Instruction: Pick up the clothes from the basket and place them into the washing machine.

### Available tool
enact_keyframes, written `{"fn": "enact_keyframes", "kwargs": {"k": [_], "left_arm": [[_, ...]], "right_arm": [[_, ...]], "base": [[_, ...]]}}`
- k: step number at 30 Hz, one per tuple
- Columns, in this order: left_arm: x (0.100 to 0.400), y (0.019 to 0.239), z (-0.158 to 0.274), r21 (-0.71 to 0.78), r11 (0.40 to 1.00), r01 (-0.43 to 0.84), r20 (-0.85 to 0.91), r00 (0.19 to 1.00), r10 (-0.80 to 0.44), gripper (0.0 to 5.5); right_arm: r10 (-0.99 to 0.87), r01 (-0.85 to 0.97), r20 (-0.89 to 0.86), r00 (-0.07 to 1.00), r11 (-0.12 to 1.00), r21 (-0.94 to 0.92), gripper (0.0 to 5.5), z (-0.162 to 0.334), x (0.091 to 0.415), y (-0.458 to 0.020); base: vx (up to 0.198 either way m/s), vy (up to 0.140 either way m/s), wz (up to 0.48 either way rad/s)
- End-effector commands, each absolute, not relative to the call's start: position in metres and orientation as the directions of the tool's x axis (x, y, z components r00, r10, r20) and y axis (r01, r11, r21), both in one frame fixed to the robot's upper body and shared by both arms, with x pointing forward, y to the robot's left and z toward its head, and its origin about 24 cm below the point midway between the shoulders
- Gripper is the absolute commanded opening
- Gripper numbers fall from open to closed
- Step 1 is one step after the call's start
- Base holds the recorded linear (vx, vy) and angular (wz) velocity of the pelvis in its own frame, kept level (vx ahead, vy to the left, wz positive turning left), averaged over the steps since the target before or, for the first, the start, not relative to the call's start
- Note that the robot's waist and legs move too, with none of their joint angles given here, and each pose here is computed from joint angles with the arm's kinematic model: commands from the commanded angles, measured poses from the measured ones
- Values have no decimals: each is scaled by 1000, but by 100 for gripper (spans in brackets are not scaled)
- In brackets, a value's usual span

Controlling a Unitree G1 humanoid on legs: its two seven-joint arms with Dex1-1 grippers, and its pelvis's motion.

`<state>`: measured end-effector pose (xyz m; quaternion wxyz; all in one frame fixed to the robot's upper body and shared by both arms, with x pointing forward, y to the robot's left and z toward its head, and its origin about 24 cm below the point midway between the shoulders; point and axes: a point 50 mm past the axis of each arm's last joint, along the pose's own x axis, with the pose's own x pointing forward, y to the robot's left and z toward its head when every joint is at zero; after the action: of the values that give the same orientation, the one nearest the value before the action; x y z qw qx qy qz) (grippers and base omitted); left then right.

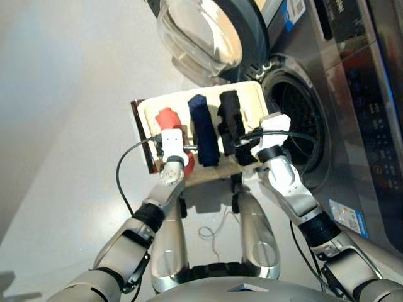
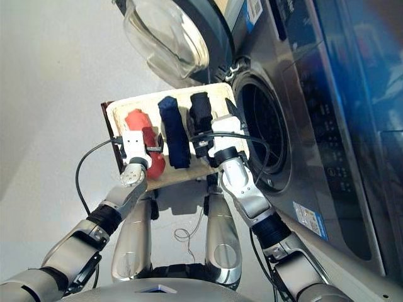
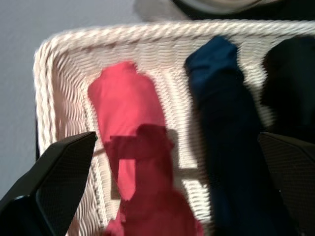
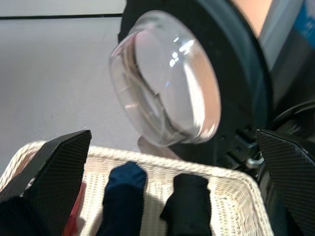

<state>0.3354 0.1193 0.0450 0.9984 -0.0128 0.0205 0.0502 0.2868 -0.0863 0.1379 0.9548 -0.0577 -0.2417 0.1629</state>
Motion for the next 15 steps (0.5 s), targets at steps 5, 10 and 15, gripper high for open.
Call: {"fn": "enact_keyframes", "kwargs": {"k": [5, 10, 15], "left_arm": [[364, 119, 73, -175, 956, -237, -47, 971, 233, 550], [377, 140, 73, -189, 920, -342, -135, 938, 321, 550], [385, 155, 78, -161, 903, -398, -163, 913, 373, 550]], "right_arm": [[394, -343, 683, 614, 913, -218, 550, 197, 265, -60], [420, -404, 699, 579, 892, -201, 550, 203, 261, -48], [446, -438, 699, 559, 875, -207, 550, 205, 258, -46]], "base": [[-22, -6, 24], [-11, -3, -1], [0, 0, 0]]}}
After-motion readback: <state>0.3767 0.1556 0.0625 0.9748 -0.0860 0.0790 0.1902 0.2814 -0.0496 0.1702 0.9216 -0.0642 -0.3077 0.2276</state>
